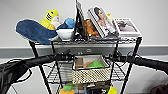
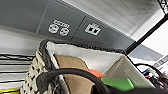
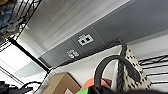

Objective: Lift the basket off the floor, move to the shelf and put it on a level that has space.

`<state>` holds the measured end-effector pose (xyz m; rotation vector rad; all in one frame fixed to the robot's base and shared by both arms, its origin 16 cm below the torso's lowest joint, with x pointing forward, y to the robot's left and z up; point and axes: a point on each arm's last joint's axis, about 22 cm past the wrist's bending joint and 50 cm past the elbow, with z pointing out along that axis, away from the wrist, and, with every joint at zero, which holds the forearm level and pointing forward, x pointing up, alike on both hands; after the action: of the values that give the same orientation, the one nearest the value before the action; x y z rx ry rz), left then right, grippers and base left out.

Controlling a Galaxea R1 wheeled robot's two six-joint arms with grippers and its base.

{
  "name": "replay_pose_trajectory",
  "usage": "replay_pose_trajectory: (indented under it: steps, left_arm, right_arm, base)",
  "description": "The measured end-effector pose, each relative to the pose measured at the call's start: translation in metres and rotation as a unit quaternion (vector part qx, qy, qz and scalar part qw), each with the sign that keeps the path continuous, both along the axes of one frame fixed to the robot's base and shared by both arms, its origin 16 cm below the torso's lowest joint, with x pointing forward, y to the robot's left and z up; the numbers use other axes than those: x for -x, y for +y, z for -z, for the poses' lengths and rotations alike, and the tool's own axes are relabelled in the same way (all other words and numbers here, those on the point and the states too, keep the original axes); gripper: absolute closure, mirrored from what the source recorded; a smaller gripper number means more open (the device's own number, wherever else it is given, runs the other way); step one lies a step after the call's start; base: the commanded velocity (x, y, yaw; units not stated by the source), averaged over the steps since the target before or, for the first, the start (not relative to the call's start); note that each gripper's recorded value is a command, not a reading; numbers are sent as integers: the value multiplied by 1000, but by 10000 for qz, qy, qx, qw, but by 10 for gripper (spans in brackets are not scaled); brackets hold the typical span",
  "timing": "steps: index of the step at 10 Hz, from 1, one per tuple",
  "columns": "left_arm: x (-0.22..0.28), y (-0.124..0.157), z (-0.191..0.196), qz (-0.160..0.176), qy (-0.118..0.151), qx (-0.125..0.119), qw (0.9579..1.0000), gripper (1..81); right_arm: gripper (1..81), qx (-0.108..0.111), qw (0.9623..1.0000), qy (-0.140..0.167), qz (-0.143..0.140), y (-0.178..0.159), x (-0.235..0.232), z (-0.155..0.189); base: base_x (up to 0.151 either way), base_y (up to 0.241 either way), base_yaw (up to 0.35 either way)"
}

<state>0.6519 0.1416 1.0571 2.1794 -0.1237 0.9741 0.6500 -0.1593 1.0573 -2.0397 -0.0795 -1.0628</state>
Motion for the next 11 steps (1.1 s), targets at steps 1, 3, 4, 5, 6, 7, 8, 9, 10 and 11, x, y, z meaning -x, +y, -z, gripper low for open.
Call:
replay_pose_trajectory:
  steps: [1,3,4,5,6,7,8,9,10,11]
  left_arm:
    - [-1,3,4,-22,18,-41,10000,811]
    - [0,3,12,-36,-12,1,10000,10]
    - [0,0,11,-2,-79,-17,10000,10]
    - [4,-6,11,82,-103,-31,9999,10]
    - [11,-13,9,190,-116,-30,9997,10]
    - [16,-11,10,245,-105,-64,9996,10]
    - [20,-3,10,235,-90,-78,9997,10]
    - [23,6,9,214,-86,-82,9997,10]
    - [29,13,6,227,-98,-74,9997,10]
    - [36,21,1,249,-124,-68,9996,10]
  right_arm:
    - [811,-17,10000,13,15,0,0,2]
    - [10,-99,9999,-3,98,-2,0,8]
    - [10,-82,9999,70,60,1,3,15]
    - [10,-111,9999,76,57,4,4,18]
    - [10,-111,9999,81,63,2,5,18]
    - [10,-116,9999,119,38,0,9,19]
    - [10,-113,9998,145,9,-1,13,20]
    - [10,-124,9998,159,-19,-3,18,19]
    - [10,-133,9998,161,-45,-9,25,17]
    - [10,-148,9997,168,-53,-16,32,15]
  base:
    - [0,0,0]
    - [0,0,0]
    - [0,0,0]
    - [0,0,0]
    - [0,0,0]
    - [0,0,0]
    - [0,0,0]
    - [0,0,0]
    - [0,0,0]
    - [0,0,0]
